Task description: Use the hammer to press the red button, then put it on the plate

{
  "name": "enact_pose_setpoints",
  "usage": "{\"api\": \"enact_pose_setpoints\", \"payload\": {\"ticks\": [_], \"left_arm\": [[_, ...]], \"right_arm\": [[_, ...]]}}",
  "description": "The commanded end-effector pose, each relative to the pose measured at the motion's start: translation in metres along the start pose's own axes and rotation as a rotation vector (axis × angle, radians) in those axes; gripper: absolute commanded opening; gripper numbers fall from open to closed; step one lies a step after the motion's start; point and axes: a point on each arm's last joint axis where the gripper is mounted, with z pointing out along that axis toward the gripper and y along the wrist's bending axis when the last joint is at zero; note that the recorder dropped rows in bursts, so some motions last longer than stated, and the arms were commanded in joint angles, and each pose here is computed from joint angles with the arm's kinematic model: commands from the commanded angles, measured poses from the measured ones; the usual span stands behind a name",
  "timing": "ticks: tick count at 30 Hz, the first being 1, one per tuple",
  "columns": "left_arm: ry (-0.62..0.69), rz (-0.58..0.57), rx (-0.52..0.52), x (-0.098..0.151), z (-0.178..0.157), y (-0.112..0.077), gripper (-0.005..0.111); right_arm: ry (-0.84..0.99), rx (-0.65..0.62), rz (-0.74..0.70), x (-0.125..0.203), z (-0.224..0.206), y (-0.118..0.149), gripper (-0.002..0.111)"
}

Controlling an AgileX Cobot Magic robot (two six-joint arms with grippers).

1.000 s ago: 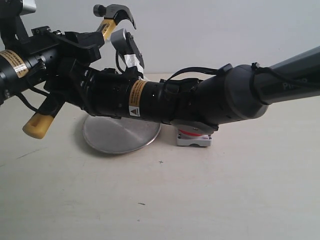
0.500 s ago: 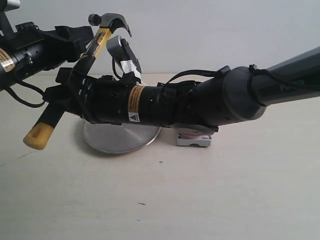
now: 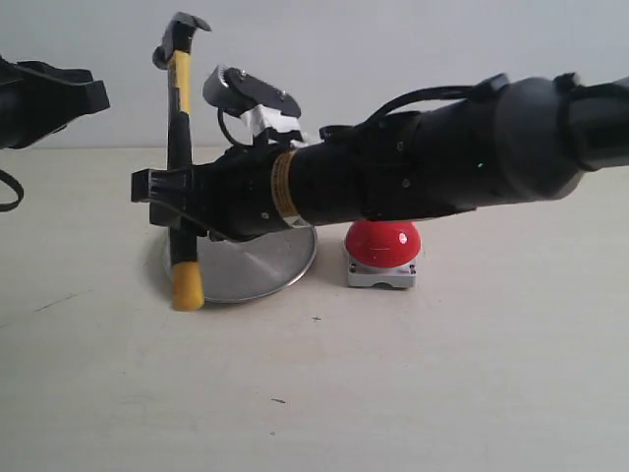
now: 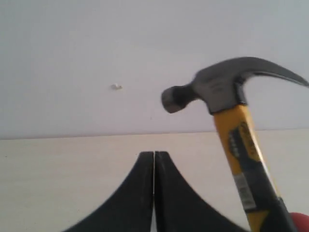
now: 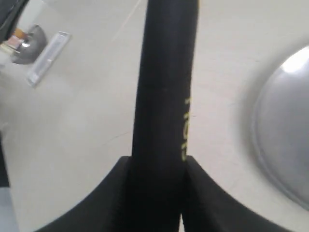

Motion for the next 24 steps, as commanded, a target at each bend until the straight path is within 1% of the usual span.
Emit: {"api": "enact_pose_setpoints", "payload": {"ticks": [1, 2, 5, 7, 12, 16, 20, 24], "left_arm": [[-0.018, 0.028, 0.002, 0.002, -0.024, -0.002, 0.0], [-0.025, 0.035, 0.003, 0.002, -0.03, -0.003, 0.0], [-0.032, 0.037, 0.006, 0.01, -0.052, -0.005, 0.0], [-0.055, 0.036, 0.015, 0.017, -0.069, -0.006, 0.0], [-0.164, 0.003, 0.035, 0.031, -0.117, -0.01, 0.0], [-0.23, 0.016, 0.033, 0.047, -0.152, -0.011, 0.0], [-0.255, 0.022, 0.023, 0.065, -0.176, -0.009, 0.0], [-0.251, 0.011, 0.005, 0.081, -0.19, -0.007, 0.0]], "right_arm": [[-0.021, 0.034, -0.142, -0.022, -0.035, 0.022, 0.0], [-0.018, 0.039, -0.176, -0.025, -0.042, 0.026, 0.0], [-0.043, 0.021, -0.201, -0.03, -0.058, 0.037, 0.0], [-0.075, 0.031, -0.207, -0.032, -0.07, 0.041, 0.0], [-0.128, 0.106, -0.204, -0.025, -0.094, 0.036, 0.0], [-0.176, 0.177, -0.201, -0.017, -0.115, 0.03, 0.0], [-0.206, 0.225, -0.213, -0.007, -0.134, 0.025, 0.0], [-0.248, 0.283, -0.229, 0.001, -0.152, 0.02, 0.0]]}}
